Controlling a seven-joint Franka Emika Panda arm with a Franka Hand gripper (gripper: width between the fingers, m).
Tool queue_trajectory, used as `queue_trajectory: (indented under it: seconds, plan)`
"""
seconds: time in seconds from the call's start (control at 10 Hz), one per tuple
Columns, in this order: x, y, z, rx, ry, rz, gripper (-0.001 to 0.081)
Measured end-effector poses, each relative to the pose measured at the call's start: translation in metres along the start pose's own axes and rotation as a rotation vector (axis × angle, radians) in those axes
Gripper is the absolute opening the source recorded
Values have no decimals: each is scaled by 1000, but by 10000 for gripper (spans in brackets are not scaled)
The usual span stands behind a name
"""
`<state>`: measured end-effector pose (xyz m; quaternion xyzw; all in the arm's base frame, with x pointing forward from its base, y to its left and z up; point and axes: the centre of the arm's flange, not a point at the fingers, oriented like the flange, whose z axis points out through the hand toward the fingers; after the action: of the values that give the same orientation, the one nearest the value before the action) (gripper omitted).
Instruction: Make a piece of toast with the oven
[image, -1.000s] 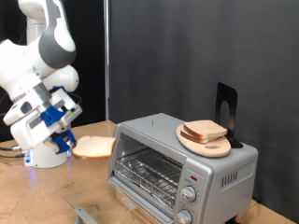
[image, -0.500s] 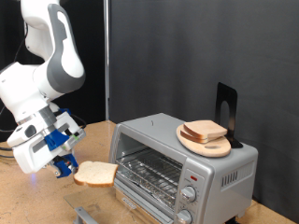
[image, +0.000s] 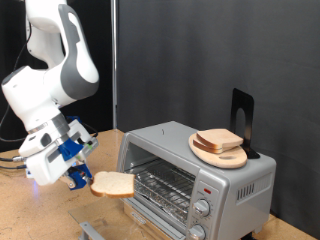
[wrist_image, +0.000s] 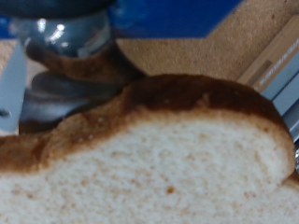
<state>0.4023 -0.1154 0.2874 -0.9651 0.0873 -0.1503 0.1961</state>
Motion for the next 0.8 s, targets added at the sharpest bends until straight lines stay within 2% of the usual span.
queue_trajectory:
  seconds: [0.3,0.8]
  plan:
    - [12,-24,16,-10,-29,-68,440]
    - [10,-62,41,-60,-111,-197,440]
